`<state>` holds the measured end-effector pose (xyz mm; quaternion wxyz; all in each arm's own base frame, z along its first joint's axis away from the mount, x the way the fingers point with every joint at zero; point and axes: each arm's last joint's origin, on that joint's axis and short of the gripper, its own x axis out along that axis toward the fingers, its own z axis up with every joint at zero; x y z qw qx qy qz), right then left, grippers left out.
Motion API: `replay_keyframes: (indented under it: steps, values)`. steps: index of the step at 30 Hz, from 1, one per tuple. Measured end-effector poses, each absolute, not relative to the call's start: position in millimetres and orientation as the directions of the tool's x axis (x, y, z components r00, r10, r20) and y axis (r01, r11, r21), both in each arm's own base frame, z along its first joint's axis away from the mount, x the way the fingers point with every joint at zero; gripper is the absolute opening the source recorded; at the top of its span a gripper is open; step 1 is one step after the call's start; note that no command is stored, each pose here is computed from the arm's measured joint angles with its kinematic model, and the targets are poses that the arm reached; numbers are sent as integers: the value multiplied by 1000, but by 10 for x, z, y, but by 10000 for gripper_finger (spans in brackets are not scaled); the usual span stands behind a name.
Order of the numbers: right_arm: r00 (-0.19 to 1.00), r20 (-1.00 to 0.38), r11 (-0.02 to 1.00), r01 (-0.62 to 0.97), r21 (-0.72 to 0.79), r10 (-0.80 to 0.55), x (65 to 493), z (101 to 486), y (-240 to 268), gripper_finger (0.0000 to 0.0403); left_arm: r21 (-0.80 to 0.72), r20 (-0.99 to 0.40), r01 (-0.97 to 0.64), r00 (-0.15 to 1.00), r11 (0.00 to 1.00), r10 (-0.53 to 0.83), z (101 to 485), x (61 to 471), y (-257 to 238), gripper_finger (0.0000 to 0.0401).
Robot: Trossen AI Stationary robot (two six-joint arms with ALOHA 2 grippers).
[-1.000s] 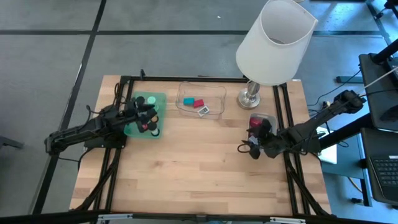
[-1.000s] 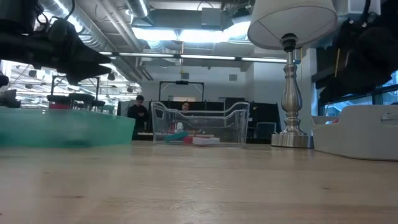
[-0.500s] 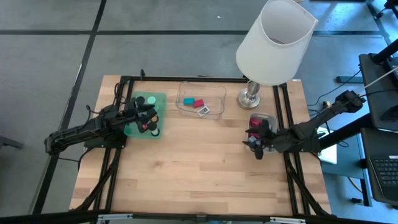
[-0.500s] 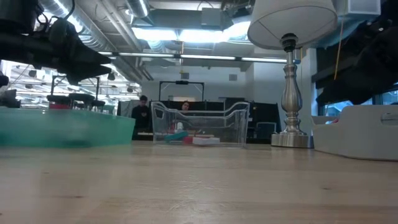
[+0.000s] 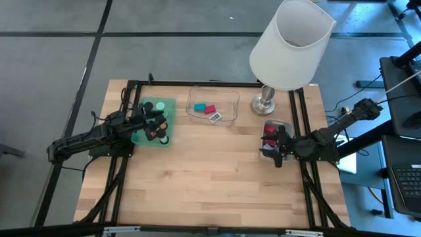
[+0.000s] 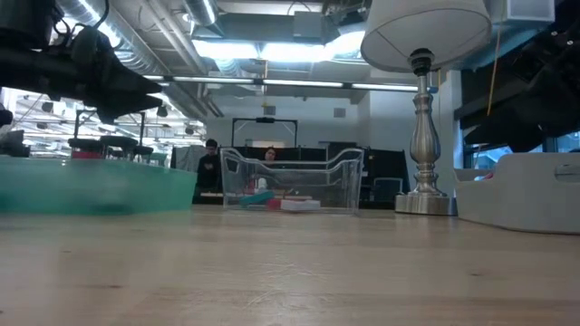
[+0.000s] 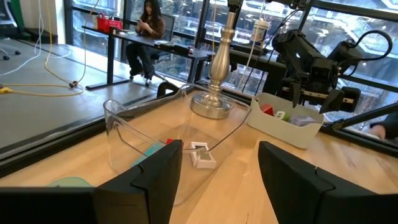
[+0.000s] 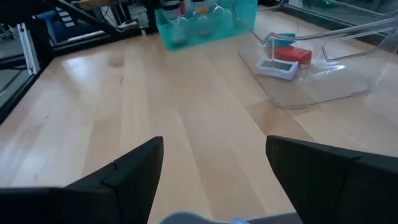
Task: Pick & Place Office items
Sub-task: Return to Home Position
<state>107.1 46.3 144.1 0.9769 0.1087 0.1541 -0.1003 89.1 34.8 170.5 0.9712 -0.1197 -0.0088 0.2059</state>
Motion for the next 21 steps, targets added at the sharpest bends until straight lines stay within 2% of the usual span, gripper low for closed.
replay_keyframes:
  steps: [10,21]
  values:
    - [961,-249,970,167,175,-121,1036,1451,447,288,-236,-33,-398,915,887,402,1704,891,348,206]
    - [915,-179,900,394,188,-363,1020,1467,376,288,-218,-31,-429,901,877,433,1708,886,357,207]
